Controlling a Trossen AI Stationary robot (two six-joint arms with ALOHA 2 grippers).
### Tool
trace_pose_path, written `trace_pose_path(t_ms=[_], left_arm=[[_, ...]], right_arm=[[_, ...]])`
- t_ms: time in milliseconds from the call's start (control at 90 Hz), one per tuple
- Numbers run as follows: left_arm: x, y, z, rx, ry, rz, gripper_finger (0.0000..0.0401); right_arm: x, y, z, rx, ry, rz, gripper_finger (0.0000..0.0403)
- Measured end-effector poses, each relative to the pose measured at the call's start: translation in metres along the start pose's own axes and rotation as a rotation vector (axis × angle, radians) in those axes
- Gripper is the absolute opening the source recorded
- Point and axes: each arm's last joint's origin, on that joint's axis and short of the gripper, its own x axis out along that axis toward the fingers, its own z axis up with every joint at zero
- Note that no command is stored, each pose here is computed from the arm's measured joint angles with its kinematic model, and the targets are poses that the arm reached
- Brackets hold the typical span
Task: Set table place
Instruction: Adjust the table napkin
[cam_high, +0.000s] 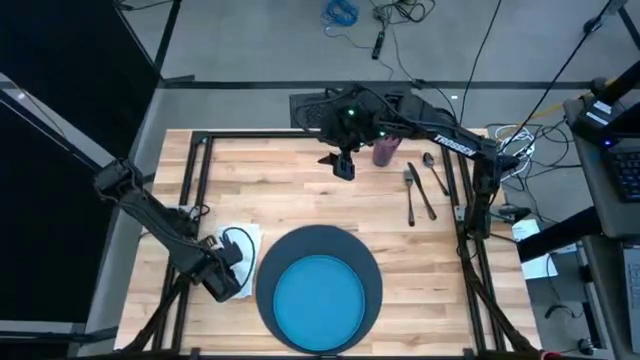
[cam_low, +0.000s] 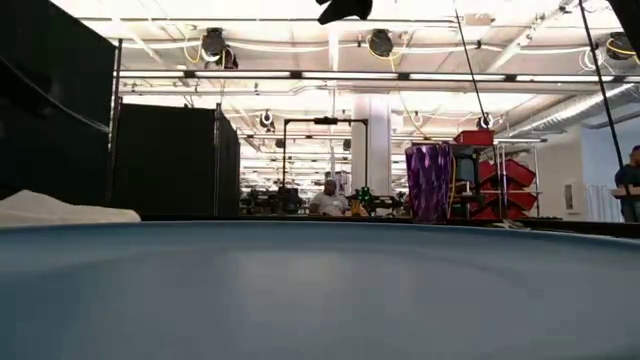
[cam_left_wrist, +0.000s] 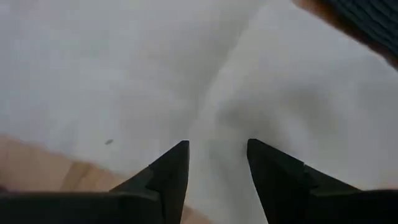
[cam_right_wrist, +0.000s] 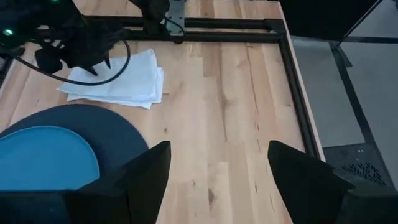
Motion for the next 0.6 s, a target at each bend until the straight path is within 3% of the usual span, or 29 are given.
trace_pose_path(t_ms=[389,600], left_arm=[[0.007,-0.011,0.002,0.027,-0.017,-0.075,0.015],[-0.004,0.0,0.0,0.002,0.0,-0.045,0.015]], right_arm=[[0.0,0.001,0.0,-0.002,0.001,0.002,0.0255],[0.0,0.001,0.0,0.003,0.001,0.001,0.0255]])
